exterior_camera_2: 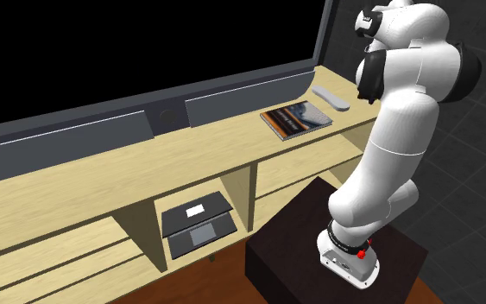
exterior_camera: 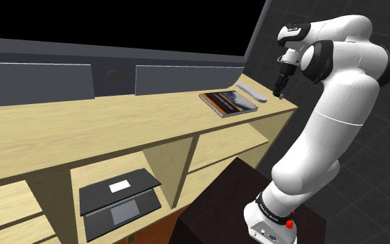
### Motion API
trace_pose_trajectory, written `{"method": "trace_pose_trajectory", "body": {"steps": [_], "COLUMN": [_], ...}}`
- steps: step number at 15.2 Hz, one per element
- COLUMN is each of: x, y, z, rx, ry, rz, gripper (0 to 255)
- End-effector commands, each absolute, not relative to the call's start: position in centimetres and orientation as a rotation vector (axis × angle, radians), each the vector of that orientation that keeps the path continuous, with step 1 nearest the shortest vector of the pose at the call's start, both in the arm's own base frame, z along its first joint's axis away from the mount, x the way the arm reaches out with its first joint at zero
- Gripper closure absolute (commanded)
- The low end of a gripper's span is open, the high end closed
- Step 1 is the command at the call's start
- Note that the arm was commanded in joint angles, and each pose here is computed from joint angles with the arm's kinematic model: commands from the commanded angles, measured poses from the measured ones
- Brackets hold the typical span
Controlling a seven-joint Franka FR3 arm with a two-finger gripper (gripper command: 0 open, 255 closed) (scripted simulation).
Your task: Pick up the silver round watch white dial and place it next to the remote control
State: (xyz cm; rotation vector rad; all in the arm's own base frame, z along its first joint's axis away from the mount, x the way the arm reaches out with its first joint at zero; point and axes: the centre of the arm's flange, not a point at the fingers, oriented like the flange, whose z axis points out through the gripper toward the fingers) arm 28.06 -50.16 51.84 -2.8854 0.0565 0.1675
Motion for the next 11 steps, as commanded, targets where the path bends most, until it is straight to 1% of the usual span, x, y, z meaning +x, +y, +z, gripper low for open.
{"method": "trace_pose_trajectory", "body": {"steps": [1, 4, 8, 11], "x": [28.1, 28.1, 28.6, 28.6], "y": [-50.2, -50.2, -51.4, -51.4], "z": [51.8, 51.8, 56.6, 56.6], "rx": [-2.885, -2.885, -2.885, -2.885], "ry": [0.057, 0.057, 0.057, 0.056], "rz": [0.167, 0.167, 0.167, 0.167], "gripper": [0, 0, 0, 0]}}
